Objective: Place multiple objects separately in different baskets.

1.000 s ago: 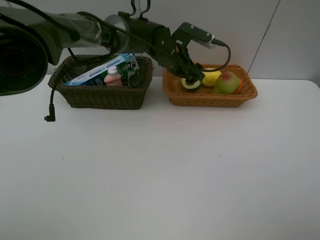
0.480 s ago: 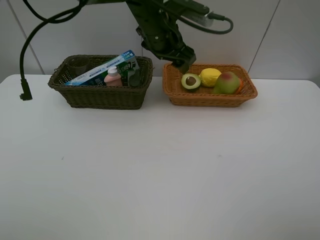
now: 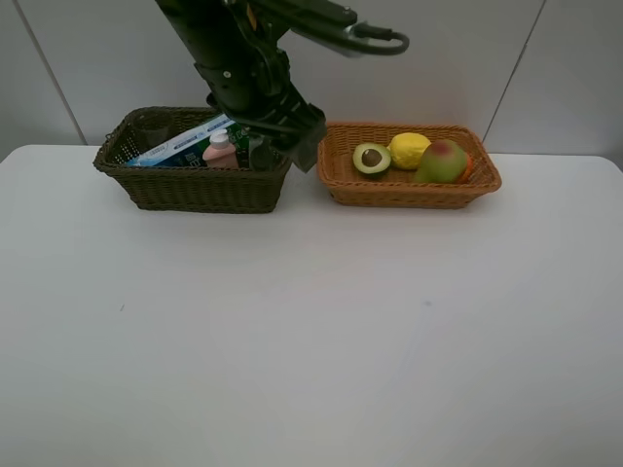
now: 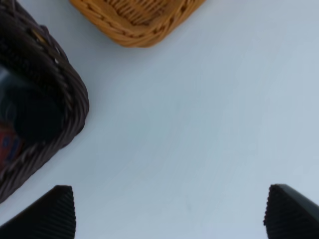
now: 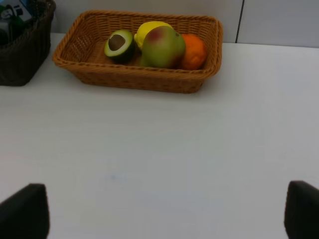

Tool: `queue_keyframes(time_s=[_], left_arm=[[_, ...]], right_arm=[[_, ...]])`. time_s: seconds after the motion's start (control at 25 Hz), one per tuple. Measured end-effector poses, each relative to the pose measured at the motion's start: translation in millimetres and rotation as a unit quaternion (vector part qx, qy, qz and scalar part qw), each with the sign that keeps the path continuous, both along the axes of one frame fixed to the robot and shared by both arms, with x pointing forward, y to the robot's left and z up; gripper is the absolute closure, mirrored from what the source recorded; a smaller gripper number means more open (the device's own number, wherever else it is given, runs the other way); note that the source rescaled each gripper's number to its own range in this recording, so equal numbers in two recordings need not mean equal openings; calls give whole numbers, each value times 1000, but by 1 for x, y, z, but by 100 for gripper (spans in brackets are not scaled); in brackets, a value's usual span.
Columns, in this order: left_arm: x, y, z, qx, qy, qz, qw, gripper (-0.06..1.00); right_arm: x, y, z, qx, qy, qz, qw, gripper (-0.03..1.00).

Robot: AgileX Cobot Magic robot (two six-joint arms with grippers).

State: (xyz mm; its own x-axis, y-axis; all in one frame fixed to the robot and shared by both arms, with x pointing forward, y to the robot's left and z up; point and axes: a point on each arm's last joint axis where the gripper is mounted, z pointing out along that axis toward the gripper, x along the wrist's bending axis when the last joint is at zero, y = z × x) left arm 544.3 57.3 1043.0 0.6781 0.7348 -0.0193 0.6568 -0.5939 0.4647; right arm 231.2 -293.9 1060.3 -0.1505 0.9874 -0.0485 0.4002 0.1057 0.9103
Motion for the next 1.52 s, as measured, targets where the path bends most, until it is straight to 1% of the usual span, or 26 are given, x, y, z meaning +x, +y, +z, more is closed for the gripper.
queue_keyframes(time_s=[0.12,0.24,0.32,0.48,0.64,0.84,0.96,1.08,1.28,1.44,1.52], left_arm=[[-28,22,12,-7,-9,1,1000,-6],[-55,43,22,-6,-12,0,1000,-6],[-73,58,26,-2,-13,-2,1000,-6],[-112,89,30,-4,-20,-3,1000,-6],[-149,117,25,-1,-15,-4,1000,-6],[-195,151,11,15,19,-7,1000,-6],[-217,168,-1,23,30,-9,999,-6],[-234,182,-15,24,31,-10,999,-6],[-248,193,-26,14,18,-10,1000,-6],[-258,202,-28,-7,-10,6,1000,-6],[-262,208,-26,-26,-37,22,999,-6]], right_arm=[[0,0,0,0,0,0,1000,-3],[0,0,0,0,0,0,1000,-3],[0,0,0,0,0,0,1000,-3],[0,0,0,0,0,0,1000,-3],[0,0,0,0,0,0,1000,-3],[0,0,0,0,0,0,1000,-3],[0,0,0,0,0,0,1000,-3],[0,0,0,0,0,0,1000,-3],[0,0,0,0,0,0,1000,-3],[0,0,0,0,0,0,1000,-3],[0,0,0,0,0,0,1000,-3]])
